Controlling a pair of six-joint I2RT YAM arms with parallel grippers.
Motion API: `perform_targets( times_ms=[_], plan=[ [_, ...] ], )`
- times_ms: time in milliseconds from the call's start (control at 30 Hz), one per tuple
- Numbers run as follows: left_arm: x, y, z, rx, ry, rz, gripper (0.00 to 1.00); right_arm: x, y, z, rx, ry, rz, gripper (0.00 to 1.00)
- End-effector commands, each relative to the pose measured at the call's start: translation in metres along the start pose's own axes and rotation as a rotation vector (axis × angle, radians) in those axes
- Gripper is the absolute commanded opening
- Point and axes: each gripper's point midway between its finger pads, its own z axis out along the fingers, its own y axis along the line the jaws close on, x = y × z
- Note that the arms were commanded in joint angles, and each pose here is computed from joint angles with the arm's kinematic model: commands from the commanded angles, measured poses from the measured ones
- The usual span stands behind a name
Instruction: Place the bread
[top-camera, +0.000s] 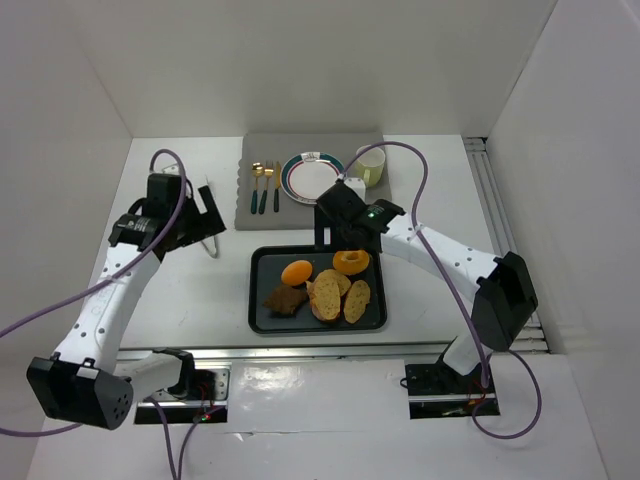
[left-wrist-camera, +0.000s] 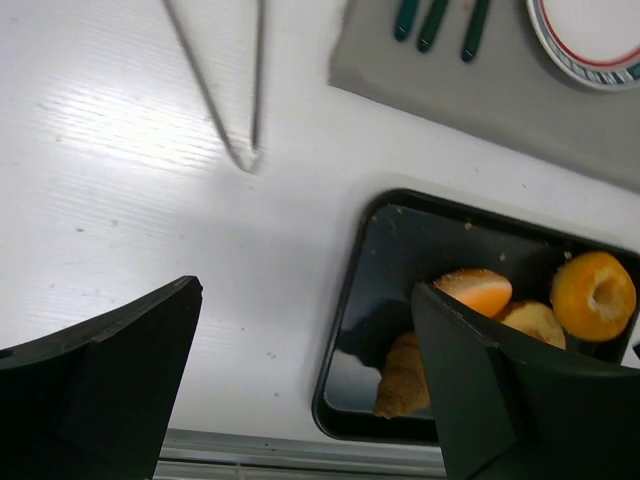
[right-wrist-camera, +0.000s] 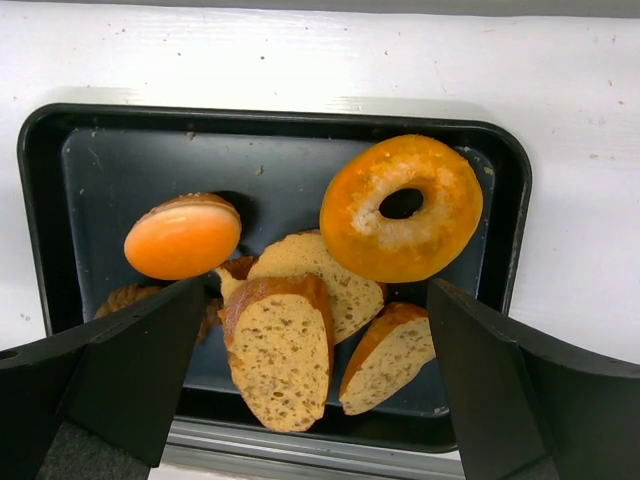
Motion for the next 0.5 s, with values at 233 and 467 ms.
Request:
perform_targets(
  times_ms=[233, 467],
  plan=[
    [-0.009, 0.028, 0.000, -0.072, 0.024, -0.057, 1.00, -0.012, -0.006, -0.005, -0.004, -0.037, 0.061, 0.99],
    [0.017, 0.052, 0.035, -0.189, 0.121, -0.110, 1.00, -0.012, -0.015, -0.009, 0.019, -0.062, 0.072, 0.99]
  ],
)
